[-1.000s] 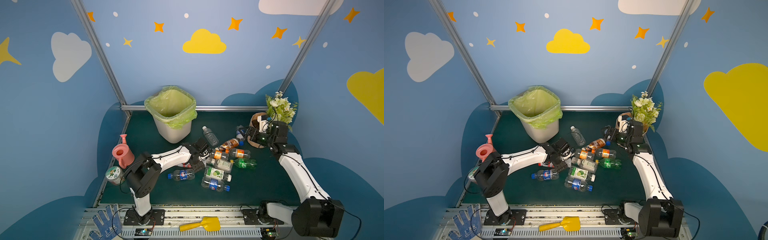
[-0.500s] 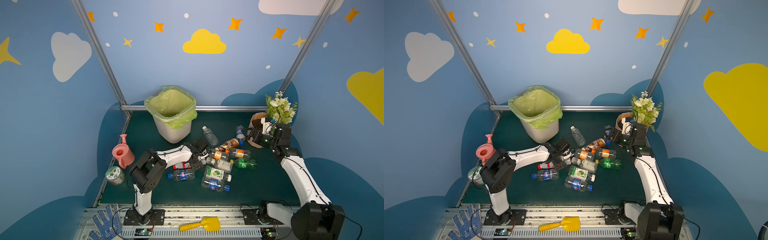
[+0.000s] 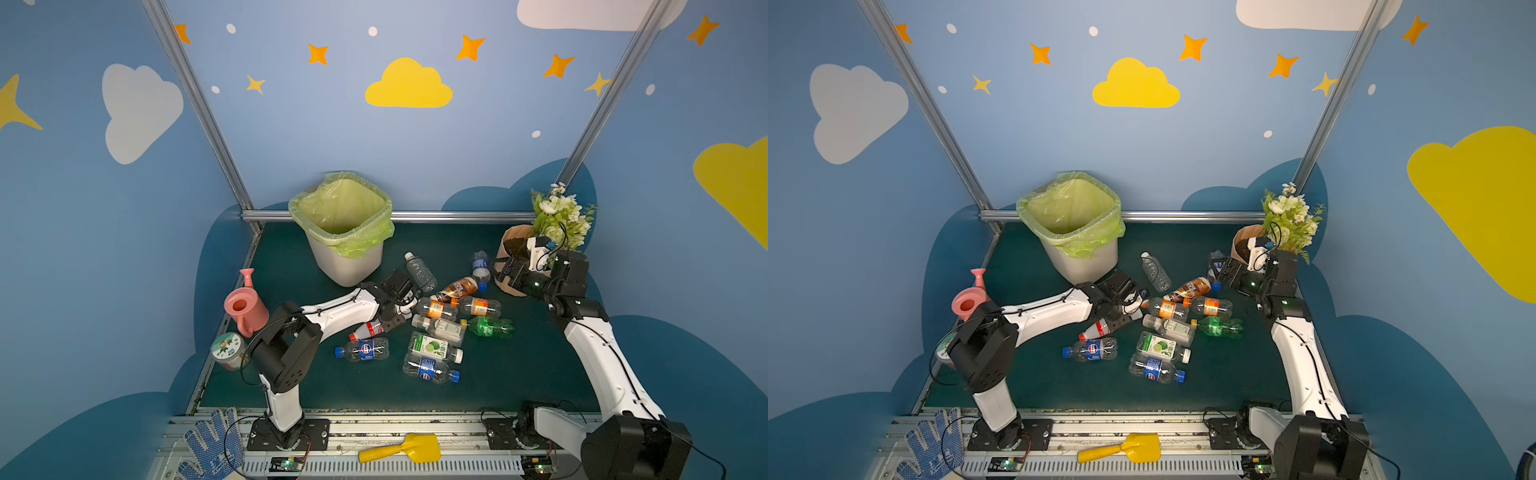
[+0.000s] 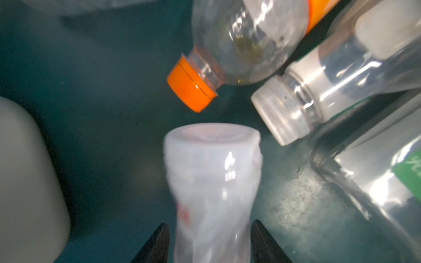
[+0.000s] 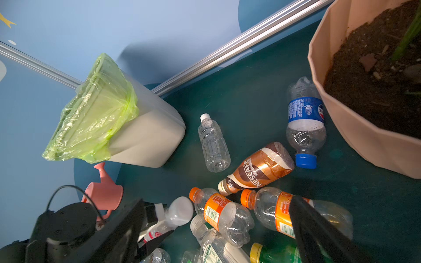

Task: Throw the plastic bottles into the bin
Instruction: 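Lower the left gripper onto the red-capped white bottle and close it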

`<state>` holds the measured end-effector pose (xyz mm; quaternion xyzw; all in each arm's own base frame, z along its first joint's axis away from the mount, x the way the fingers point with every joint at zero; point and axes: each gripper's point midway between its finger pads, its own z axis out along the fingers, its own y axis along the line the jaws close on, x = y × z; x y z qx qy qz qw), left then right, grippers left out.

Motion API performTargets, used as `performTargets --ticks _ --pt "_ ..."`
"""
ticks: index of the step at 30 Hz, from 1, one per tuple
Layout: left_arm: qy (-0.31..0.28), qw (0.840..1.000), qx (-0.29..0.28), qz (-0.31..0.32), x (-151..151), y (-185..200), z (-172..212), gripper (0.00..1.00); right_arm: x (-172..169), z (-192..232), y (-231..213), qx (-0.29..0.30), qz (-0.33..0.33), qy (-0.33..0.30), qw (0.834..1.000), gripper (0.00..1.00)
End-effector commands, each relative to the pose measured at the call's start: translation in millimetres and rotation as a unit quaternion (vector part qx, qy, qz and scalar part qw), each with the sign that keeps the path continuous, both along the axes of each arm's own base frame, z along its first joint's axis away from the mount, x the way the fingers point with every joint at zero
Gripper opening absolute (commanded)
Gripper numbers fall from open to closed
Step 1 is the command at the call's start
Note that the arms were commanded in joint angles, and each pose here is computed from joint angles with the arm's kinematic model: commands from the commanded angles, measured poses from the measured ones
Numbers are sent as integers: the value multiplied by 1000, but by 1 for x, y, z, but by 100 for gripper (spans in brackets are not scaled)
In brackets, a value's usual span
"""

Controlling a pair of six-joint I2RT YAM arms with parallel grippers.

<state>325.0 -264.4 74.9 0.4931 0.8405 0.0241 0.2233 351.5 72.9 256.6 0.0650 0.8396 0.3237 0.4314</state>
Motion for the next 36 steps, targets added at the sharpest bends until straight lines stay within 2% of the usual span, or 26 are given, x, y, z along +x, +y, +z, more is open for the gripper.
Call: performTargets --ticks 1,6,8,10,13,15,17,18,19,21,22,24,27,32,36 --pt "-51 998 -26 3 12 -3 36 56 -5 0 -2 -1 -2 -2 1000 97" --pt "-129 988 -79 13 22 -5 94 57 -5 -3 -3 2 -5 0 1000 97" --pt "-170 978 -117 19 25 -7 128 57 -5 -4 -3 3 -5 0 1000 97" --pt "-220 961 -168 26 25 -7 173 57 -5 -5 -3 4 -6 2 1000 97" --pt "-300 920 -250 34 19 -2 242 57 -5 -5 -3 4 -6 2 1000 97" --pt "-364 875 -317 36 9 7 296 58 -5 -6 -3 4 -6 2 1000 97" --pt "-420 832 -362 31 -2 18 340 58 -5 -6 -4 4 -8 2 1000 97" --pt "-436 818 -375 26 -7 22 358 58 -6 -7 -4 6 -8 3 1000 97" --pt "-440 813 -380 20 -10 24 369 58 -6 -7 -4 7 -8 3 1000 97" --pt "-427 827 -364 10 -8 23 373 63 -6 -9 -2 11 -5 5 1000 97" --pt "-407 845 -347 4 -5 20 363 67 -6 -10 -2 12 -5 6 1000 97" --pt "-331 896 -295 -15 1 8 320 76 -7 -13 -2 13 -7 10 1000 97" --pt "-237 945 -224 -20 6 1 245 80 -10 -14 -4 8 -10 12 1000 97" --pt "-133 977 -166 2 5 1 162 84 -11 -13 -10 2 -19 10 1000 97" --pt "-77 989 -129 20 5 3 115 83 -10 -18 -10 7 -20 19 1000 97"
